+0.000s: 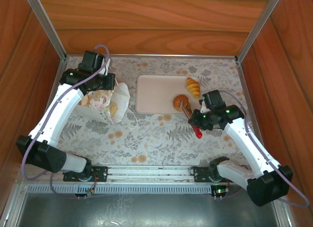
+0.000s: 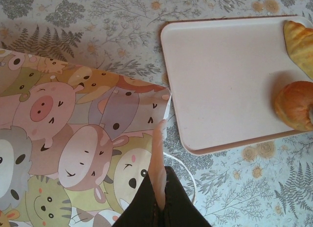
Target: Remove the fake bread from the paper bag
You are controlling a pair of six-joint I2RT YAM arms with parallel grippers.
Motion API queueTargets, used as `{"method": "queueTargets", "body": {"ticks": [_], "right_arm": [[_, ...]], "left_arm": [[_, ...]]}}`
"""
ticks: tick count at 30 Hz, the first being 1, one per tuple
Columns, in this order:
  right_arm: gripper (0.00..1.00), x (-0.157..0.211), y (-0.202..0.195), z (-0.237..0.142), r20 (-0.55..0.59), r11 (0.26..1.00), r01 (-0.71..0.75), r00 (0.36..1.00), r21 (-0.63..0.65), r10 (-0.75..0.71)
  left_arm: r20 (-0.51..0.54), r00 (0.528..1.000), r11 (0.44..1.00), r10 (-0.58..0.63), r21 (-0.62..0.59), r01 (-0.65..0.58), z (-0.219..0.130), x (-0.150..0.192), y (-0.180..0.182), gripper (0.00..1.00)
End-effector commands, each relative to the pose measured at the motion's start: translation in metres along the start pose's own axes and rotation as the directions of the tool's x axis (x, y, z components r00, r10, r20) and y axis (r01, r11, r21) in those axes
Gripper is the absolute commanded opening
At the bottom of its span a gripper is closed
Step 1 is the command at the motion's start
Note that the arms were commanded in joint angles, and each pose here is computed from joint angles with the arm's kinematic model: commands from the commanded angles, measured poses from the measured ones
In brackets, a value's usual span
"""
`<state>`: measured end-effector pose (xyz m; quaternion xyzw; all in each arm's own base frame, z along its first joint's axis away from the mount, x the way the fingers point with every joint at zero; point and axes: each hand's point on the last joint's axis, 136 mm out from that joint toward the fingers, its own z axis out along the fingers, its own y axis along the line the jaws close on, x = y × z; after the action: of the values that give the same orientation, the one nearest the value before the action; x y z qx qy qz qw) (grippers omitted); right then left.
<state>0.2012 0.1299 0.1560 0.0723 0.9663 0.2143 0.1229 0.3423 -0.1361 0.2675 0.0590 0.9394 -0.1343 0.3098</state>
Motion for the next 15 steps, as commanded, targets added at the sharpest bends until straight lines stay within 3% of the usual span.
{"method": "queueTargets", "body": {"ticks": [1, 10, 15], "right_arm": [[0.27, 0.0, -0.01, -0.005, -0.003, 1.0, -0.025, 1.0, -0.001, 0.025], [0.3, 0.0, -0.034, -0.007, 0.002, 0.991, -0.13, 0.991, 0.031, 0.13], [0.4, -0.002, -0.043, -0.008, 0.012, 0.987, -0.145, 0.989, 0.071, 0.145]], "left_arm": [[0.038, 0.999, 1.0, -0.007, 0.005, 0.007, -0.008, -0.004, 0.001, 0.0], [0.04, 0.999, 1.0, -0.008, -0.003, 0.009, -0.008, -0.002, 0.004, 0.0], [0.043, 0.999, 1.0, -0.004, -0.01, 0.004, -0.007, -0.002, 0.005, 0.0]]}}
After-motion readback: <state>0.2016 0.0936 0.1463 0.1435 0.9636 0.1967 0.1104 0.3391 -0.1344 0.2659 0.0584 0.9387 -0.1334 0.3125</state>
